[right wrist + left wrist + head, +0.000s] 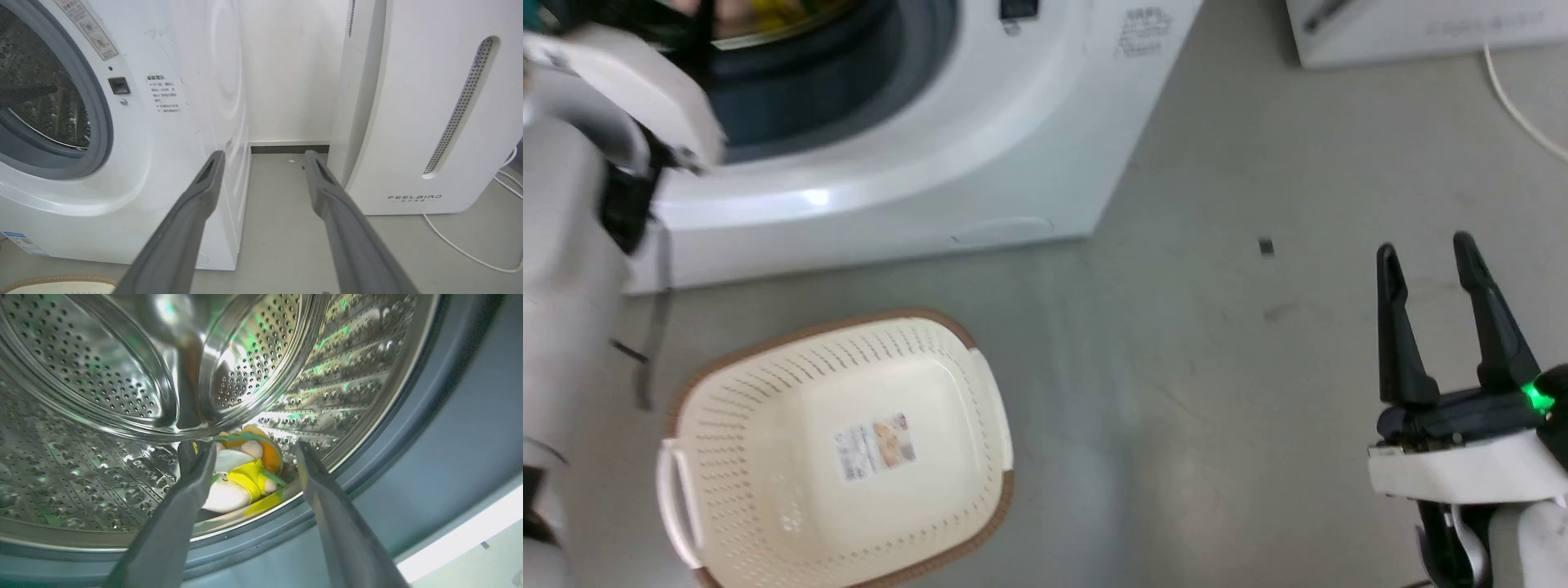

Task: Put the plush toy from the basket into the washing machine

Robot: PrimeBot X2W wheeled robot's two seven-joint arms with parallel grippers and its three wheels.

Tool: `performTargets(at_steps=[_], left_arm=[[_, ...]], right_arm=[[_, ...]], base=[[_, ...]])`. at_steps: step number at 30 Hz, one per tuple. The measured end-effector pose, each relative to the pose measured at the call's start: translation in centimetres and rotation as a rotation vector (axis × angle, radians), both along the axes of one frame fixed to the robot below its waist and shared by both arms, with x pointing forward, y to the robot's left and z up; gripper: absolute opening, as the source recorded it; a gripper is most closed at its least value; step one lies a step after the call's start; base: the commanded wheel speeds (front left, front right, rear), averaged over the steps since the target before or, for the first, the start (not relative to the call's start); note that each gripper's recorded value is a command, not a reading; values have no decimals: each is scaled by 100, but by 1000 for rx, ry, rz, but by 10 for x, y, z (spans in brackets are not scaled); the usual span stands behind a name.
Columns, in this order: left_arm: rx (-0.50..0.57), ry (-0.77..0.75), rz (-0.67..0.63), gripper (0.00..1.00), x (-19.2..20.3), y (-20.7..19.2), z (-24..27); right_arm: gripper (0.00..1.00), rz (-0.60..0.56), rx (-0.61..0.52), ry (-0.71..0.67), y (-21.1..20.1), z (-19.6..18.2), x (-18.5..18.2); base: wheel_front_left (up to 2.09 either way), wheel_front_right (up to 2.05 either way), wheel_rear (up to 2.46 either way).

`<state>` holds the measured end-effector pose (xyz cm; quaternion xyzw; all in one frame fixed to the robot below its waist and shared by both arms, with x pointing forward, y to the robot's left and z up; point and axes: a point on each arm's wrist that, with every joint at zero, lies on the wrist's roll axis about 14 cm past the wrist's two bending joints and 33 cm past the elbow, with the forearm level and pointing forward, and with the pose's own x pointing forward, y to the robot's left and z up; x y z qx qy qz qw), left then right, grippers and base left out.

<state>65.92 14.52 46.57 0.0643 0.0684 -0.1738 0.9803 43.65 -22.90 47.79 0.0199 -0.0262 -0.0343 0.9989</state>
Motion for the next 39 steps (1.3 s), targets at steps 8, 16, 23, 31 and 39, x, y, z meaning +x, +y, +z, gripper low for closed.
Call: performTargets(at_steps=[8, 16, 23, 31, 39], left_arm=[[-75, -212, 63, 100, -72, 4, 82], [-100, -341, 237, 100, -171, 42, 106], [-164, -248, 283, 100, -229, 43, 71], [-155, -183, 314, 100, -268, 36, 42], [-149, -143, 341, 100, -294, 34, 25]], right_arm=[[100, 47, 11, -121, 18, 47, -17], [100, 119, 26, -204, 43, 78, -31], [100, 159, 31, -224, 57, 86, -41], [100, 200, 54, -174, 71, 72, -60], [100, 199, 64, -166, 70, 70, -72]], base=[[0, 0, 0], [0, 0, 0], [0, 0, 0], [0, 0, 0], [0, 0, 0]])
